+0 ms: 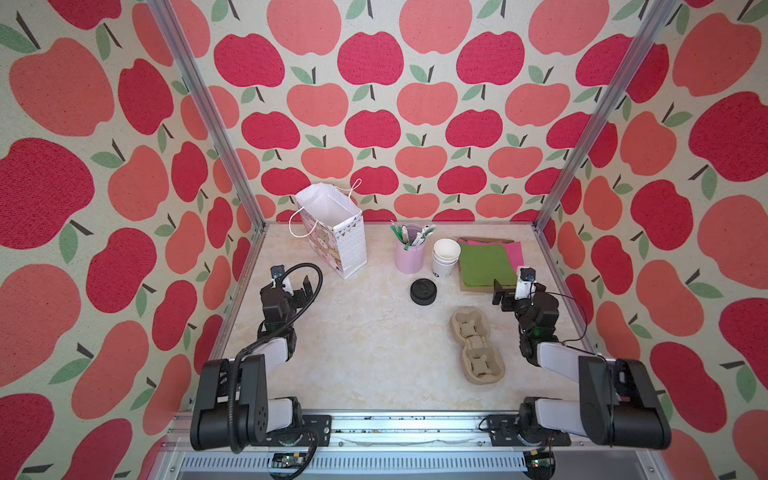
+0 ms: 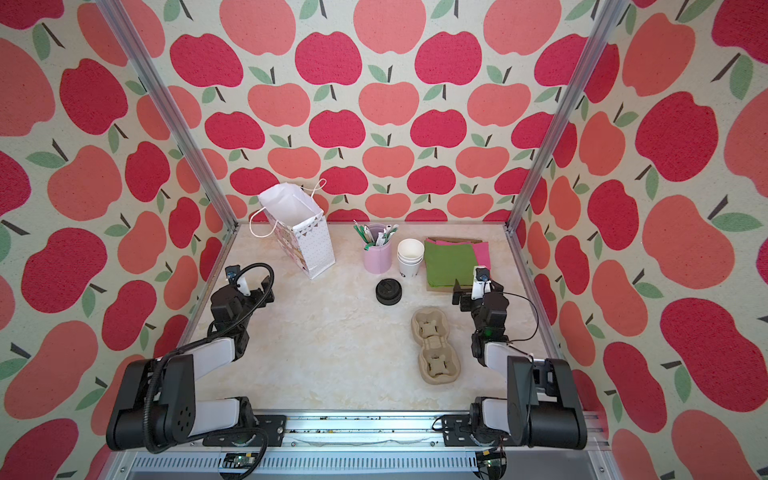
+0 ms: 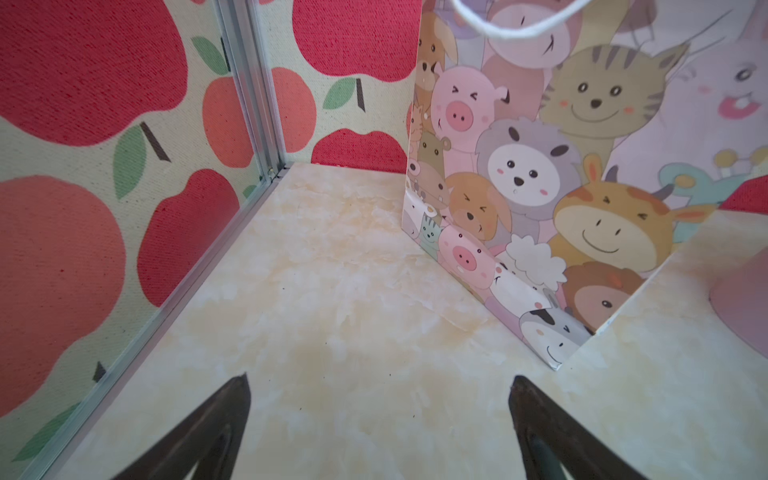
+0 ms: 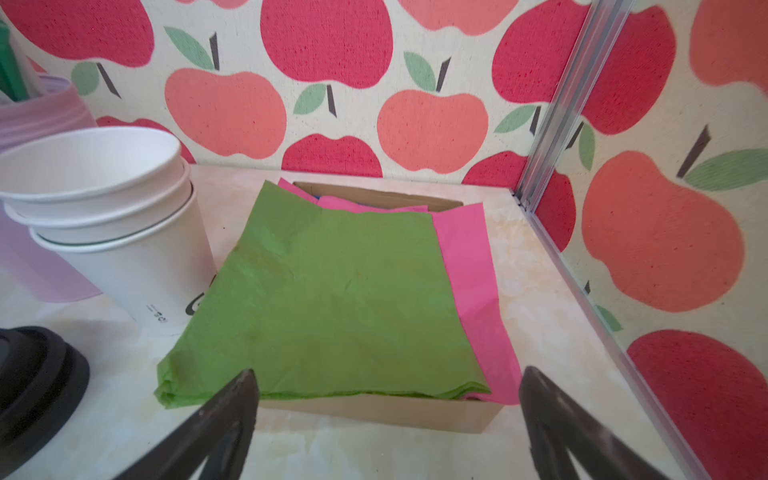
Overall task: Pack the takeout coffee
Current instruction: 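Raise the right gripper over the white cup stack while the left approaches the lid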
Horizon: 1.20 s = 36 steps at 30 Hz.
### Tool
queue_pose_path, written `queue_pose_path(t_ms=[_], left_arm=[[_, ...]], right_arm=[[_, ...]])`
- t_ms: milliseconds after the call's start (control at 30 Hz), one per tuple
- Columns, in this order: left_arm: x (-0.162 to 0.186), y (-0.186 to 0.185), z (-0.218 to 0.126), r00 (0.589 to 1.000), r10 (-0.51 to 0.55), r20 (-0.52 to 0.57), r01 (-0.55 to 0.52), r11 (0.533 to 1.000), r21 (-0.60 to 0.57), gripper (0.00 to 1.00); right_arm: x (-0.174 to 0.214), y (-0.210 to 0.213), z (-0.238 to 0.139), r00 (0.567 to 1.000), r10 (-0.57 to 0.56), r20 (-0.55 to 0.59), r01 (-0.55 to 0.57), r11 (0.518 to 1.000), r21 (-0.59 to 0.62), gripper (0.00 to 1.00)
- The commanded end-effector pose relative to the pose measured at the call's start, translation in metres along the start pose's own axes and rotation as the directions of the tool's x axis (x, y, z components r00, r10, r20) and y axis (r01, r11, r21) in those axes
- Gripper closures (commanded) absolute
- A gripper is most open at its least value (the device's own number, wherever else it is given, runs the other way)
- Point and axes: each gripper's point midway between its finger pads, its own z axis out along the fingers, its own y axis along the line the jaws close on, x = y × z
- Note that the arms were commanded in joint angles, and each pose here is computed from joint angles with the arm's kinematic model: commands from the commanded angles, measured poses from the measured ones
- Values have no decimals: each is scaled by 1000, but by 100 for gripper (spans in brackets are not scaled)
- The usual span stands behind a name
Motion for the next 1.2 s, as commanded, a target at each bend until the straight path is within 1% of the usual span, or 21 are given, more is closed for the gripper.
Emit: queue_pose_path(t_ms=[0,133,200,267,367,467,567,633,700,767,833,900,933,1033,1133,1167], left_arm=[[4,7,-19,993,-55,-103,51,998,-44,1],[-22,-5,-56,988,-95,-119,96,995,9,1],[-36,-13,-73,982,-139,-131,147,988,52,1],[-48,-28,-90,966,-196,-168,216,970,113,1],[-60,-56,-109,947,-222,-233,271,940,207,1],[-66,-88,-121,936,-184,-299,273,917,292,1],[-66,-128,-129,911,-137,-389,300,868,396,1],[-69,-155,-134,886,-96,-454,327,822,466,1],[-71,-180,-141,863,-40,-504,348,771,533,1],[-64,-199,-148,838,32,-545,348,737,579,1],[-56,-219,-155,821,98,-563,354,686,636,1],[-51,-234,-160,818,130,-560,362,640,677,1],[-42,-242,-155,803,145,-578,376,630,679,1],[-38,-258,-151,800,156,-580,392,596,701,1],[-39,-266,-145,804,157,-573,387,594,706,1],[-40,-268,-143,805,157,-573,386,594,706,1]], right_arm=[[-8,-2,-14,998,26,-62,-25,1000,15,1],[-42,3,-40,998,37,-51,-37,999,-11,1],[-57,5,-52,997,47,-55,-48,999,-24,1],[-72,10,-60,996,63,-59,-66,997,-49,1],[-87,22,-64,990,81,-115,-94,989,-116,3],[-98,36,-58,974,96,-206,-134,975,-177,5],[-105,52,-45,942,118,-313,-193,957,-219,12],[-110,61,-33,918,137,-372,-232,947,-224,19],[-115,71,-20,900,142,-412,-255,939,-233,23],[-123,85,-8,892,130,-433,-259,932,-254,25],[-119,98,8,874,99,-477,-247,933,-260,29],[-117,107,23,852,84,-516,-248,934,-256,33],[-114,111,32,838,82,-540,-254,934,-251,36],[-102,118,55,790,97,-606,-280,936,-214,44],[-92,126,75,744,107,-659,-305,932,-194,53],[-91,129,82,739,104,-666,-305,932,-194,54]])
